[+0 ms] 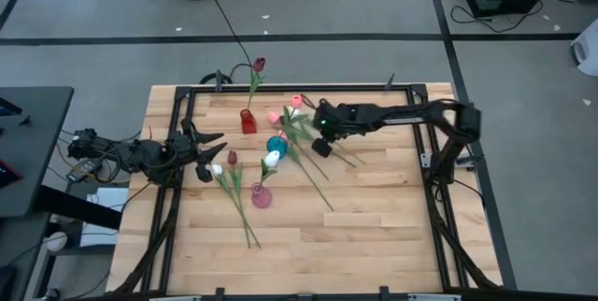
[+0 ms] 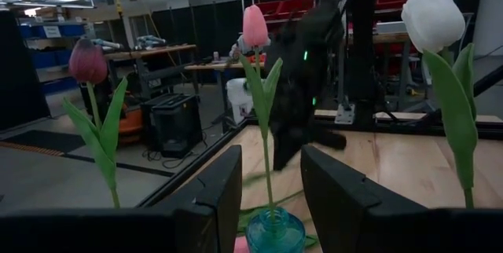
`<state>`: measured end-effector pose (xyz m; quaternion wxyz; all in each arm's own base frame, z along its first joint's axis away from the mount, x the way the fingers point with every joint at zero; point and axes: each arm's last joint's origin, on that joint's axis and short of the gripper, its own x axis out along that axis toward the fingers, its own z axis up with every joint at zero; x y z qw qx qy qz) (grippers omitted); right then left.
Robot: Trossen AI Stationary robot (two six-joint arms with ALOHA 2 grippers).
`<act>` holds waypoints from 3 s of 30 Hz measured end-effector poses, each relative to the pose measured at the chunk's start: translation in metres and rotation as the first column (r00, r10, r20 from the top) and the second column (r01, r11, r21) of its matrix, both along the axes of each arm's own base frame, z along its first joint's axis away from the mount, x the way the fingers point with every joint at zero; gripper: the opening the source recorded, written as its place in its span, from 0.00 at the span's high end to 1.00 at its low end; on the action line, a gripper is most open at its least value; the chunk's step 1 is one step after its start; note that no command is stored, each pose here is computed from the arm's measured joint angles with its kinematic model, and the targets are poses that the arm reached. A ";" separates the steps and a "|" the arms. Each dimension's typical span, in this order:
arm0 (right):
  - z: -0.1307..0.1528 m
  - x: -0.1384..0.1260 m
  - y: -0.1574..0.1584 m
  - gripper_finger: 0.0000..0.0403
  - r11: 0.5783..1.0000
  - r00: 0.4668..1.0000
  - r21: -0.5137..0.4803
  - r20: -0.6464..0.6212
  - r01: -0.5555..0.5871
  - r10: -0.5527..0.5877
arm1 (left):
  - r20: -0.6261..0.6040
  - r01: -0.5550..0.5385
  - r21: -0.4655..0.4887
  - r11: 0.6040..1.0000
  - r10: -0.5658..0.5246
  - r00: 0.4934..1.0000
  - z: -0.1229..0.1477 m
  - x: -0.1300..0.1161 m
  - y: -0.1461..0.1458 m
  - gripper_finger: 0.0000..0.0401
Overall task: Sort flowers into vase by color
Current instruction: Put the right white tulip into the pink vase
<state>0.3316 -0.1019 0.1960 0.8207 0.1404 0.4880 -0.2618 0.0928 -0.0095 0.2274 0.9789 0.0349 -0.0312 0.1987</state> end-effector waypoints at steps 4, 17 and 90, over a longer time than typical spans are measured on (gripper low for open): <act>0.031 -0.026 0.020 0.99 0.997 0.996 -0.005 -0.046 0.072 -0.072 | -0.009 0.002 -0.017 1.000 -0.002 1.000 -0.002 0.000 0.000 0.66; 0.122 -0.095 0.127 0.99 0.984 0.920 -0.158 0.392 0.082 -0.014 | -0.001 0.003 -0.042 0.999 -0.004 1.000 -0.002 0.000 0.000 0.66; 0.033 0.127 0.199 0.99 0.637 0.198 -0.770 0.629 0.032 0.752 | 0.016 0.004 -0.041 0.999 -0.003 1.000 0.000 0.000 0.000 0.66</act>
